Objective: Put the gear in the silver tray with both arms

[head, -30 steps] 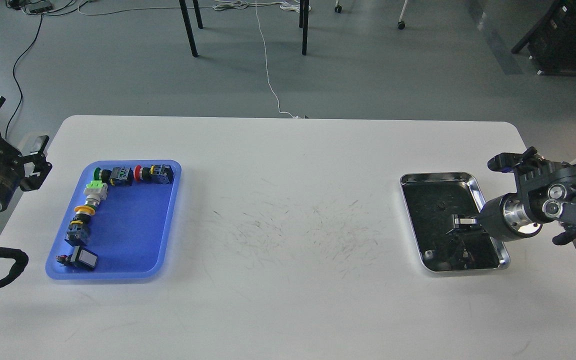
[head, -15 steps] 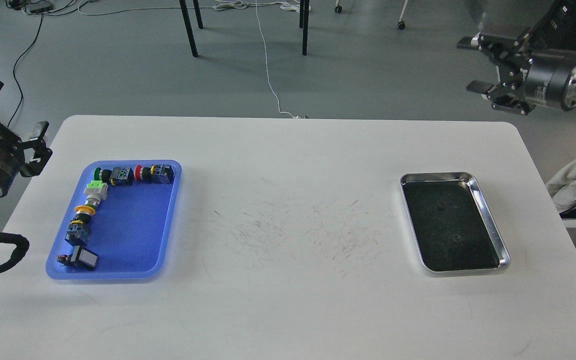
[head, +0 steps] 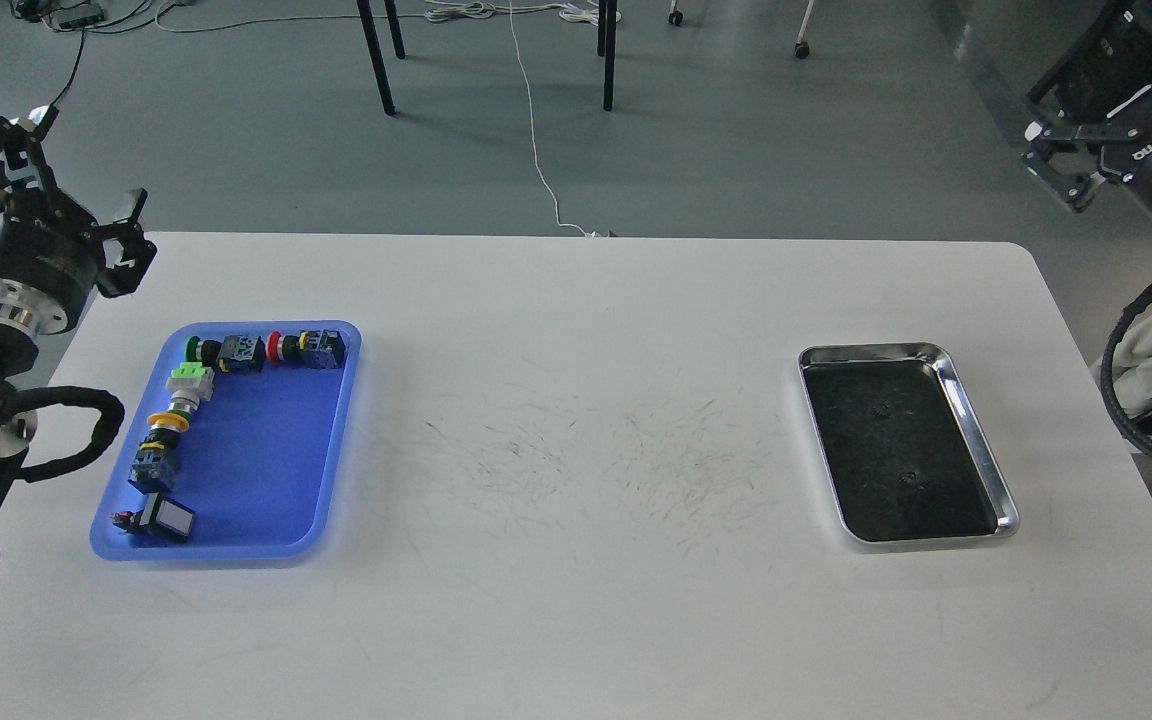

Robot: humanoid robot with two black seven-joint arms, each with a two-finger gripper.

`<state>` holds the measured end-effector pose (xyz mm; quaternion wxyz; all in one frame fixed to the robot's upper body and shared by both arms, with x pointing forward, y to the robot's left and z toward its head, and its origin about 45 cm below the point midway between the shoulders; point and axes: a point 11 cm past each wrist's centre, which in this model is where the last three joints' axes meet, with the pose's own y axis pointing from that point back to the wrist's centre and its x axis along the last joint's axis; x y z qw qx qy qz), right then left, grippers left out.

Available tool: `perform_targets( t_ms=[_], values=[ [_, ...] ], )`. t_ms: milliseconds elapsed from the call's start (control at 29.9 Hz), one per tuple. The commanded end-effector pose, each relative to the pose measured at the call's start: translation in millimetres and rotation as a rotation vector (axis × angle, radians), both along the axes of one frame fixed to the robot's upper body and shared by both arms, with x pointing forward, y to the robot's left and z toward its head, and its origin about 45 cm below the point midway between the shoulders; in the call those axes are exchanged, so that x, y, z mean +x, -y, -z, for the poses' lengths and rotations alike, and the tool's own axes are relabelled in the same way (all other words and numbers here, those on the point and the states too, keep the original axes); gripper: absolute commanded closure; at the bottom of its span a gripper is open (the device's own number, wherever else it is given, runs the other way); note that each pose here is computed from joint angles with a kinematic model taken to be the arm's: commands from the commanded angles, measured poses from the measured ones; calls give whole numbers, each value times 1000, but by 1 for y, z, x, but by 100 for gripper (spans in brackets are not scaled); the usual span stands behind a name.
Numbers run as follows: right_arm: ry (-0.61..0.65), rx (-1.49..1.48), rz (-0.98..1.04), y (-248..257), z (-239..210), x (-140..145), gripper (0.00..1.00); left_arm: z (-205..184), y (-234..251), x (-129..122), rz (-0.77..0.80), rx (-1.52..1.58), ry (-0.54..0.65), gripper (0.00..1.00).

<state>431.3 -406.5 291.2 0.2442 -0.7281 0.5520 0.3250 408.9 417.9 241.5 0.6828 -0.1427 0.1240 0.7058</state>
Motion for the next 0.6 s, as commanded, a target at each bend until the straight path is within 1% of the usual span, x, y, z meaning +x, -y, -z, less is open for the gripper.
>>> perform_targets(
  t_ms=[0, 67, 200, 367, 568],
  values=[
    [-50, 78, -23, -25, 35, -5, 1, 15, 5, 4, -14, -38, -25, 2],
    [-57, 108, -34, -38, 44, -4, 1, 20, 12, 6, -14, -62, -30, 2],
    [-50, 138, -23, -44, 50, -7, 1, 32, 40, 9, 11, -141, -31, 2],
    [-89, 161, -18, -50, 72, -16, 1, 24, 47, 15, 32, -141, -11, 2],
    [-90, 187, 11, -43, 77, -21, 1, 19, 52, 18, 50, -129, 1, 2]
  ],
)
